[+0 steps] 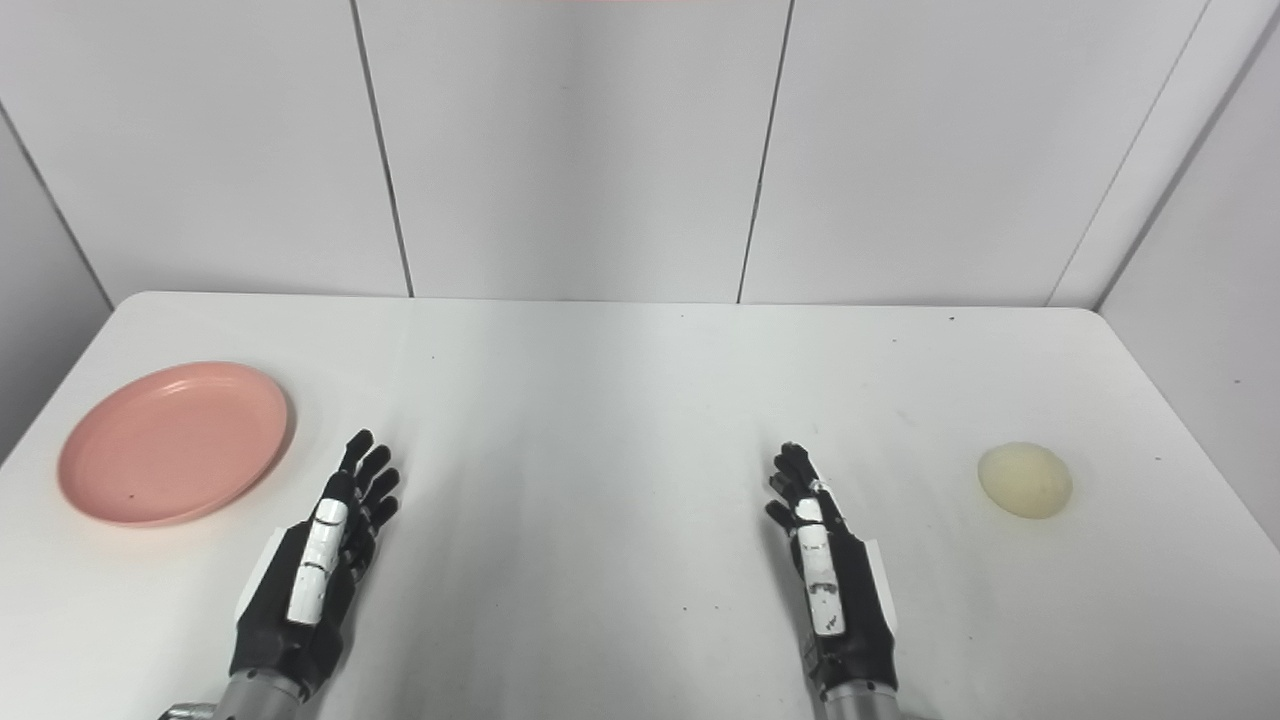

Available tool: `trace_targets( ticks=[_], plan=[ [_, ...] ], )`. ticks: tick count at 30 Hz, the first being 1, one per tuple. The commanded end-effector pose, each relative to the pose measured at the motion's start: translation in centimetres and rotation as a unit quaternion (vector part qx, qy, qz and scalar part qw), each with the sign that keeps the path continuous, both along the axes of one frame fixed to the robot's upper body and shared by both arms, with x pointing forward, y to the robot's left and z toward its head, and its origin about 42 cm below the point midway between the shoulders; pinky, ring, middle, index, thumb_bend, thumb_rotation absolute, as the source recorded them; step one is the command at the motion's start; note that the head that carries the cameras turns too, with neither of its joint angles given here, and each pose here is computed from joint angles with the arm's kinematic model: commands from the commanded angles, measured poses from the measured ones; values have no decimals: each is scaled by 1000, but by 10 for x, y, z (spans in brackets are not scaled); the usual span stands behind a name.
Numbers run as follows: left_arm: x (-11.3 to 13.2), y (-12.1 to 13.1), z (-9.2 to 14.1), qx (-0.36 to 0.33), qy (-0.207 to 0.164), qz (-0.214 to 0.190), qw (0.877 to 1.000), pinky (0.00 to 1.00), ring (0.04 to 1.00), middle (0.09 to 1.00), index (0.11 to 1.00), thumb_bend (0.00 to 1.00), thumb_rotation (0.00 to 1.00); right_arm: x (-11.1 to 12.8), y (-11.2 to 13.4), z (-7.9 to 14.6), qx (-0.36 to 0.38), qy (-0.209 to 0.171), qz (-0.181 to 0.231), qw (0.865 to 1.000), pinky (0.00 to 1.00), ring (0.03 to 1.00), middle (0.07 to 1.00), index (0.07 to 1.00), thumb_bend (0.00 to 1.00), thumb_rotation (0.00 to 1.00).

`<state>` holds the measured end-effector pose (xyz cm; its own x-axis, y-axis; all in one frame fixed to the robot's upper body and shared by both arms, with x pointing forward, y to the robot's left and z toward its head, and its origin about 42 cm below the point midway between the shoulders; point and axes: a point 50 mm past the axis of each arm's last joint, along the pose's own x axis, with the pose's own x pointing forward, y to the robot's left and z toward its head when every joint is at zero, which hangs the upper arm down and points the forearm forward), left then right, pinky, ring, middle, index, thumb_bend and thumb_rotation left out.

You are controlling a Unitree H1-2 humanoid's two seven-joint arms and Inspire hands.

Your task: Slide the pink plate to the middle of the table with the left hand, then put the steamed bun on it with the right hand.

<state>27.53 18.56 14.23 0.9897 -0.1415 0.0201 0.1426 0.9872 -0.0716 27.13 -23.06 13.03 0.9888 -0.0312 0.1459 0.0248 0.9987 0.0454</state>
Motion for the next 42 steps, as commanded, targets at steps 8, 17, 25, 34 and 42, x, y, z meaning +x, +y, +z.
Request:
trace_targets(
  ticks=[8, 17, 25, 34, 42],
  plan=[
    [5, -1, 19, 8, -38, -8, 999, 997, 980, 994, 1000, 637, 944, 2, 1, 12, 2, -25, 4, 1000, 890, 911, 919, 900, 797, 991],
    [5, -1, 19, 10, -36, -8, 999, 994, 977, 991, 1000, 651, 937, 2, 1, 11, -2, -22, 3, 1000, 871, 906, 913, 899, 818, 1000],
    [5, -1, 19, 9, -35, -9, 999, 1000, 982, 996, 1000, 622, 948, 2, 2, 12, -2, -21, 2, 1000, 865, 901, 905, 898, 821, 1000],
    [5, 0, 20, 11, -31, -13, 999, 1000, 983, 999, 1000, 626, 939, 2, 3, 13, -3, -19, 3, 1000, 859, 892, 903, 904, 819, 1000],
    [6, -1, 19, 9, -30, -14, 999, 997, 981, 994, 1000, 612, 931, 2, 2, 12, -6, -19, 6, 1000, 851, 889, 905, 910, 808, 1000]
  ],
)
